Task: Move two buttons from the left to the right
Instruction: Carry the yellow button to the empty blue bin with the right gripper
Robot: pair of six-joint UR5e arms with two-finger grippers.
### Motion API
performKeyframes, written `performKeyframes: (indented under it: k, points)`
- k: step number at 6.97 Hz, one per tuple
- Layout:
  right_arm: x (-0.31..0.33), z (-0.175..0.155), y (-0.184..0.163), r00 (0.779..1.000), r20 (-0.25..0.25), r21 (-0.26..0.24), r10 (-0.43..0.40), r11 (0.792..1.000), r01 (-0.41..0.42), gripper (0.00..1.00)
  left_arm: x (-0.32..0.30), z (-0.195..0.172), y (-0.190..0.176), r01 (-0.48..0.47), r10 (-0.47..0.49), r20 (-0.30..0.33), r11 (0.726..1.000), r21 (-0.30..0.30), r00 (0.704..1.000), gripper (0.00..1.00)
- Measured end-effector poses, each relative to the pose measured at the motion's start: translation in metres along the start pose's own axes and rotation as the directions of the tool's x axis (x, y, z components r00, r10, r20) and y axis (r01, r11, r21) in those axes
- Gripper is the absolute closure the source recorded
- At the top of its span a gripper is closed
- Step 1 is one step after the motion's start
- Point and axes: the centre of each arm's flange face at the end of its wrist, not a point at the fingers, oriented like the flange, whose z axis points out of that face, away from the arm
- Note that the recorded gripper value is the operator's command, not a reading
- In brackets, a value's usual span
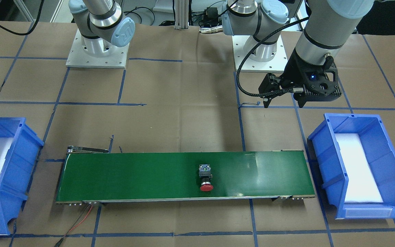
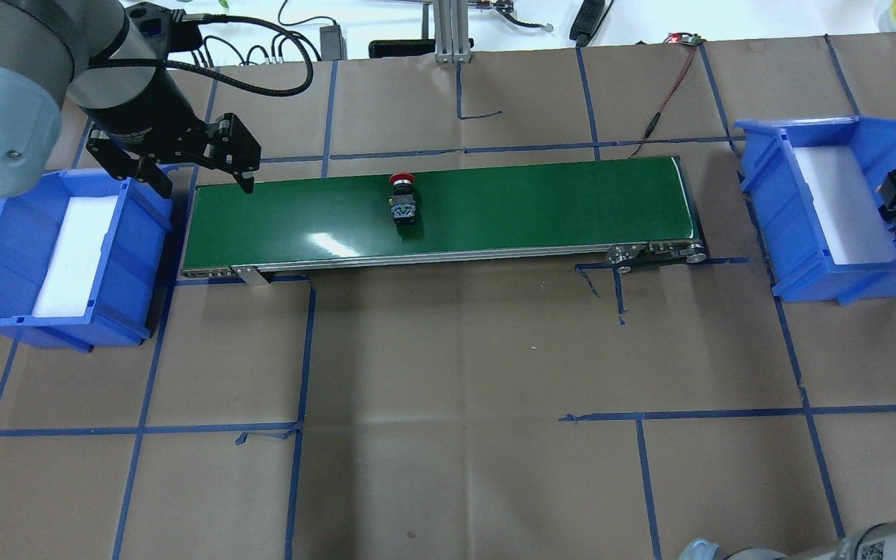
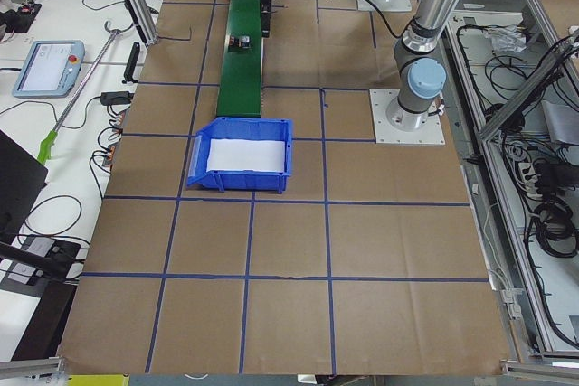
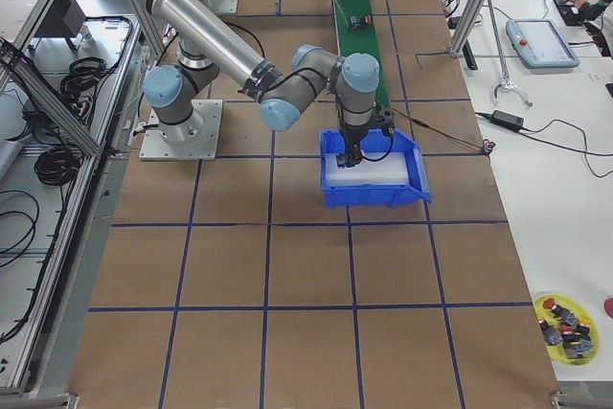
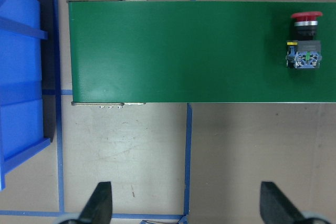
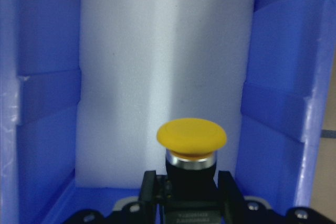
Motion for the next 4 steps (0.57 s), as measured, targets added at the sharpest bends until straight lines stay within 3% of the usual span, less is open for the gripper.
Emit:
performKeyframes:
  k: [4]
  points:
    - [-0.001, 0.056, -0.003, 0.998, 0.056, -0.064, -0.009, 0.998, 0.012, 0.94, 0.000, 0.000, 0.000, 0.000, 0.000, 0.000, 1.000, 0.000, 1.000, 0.00]
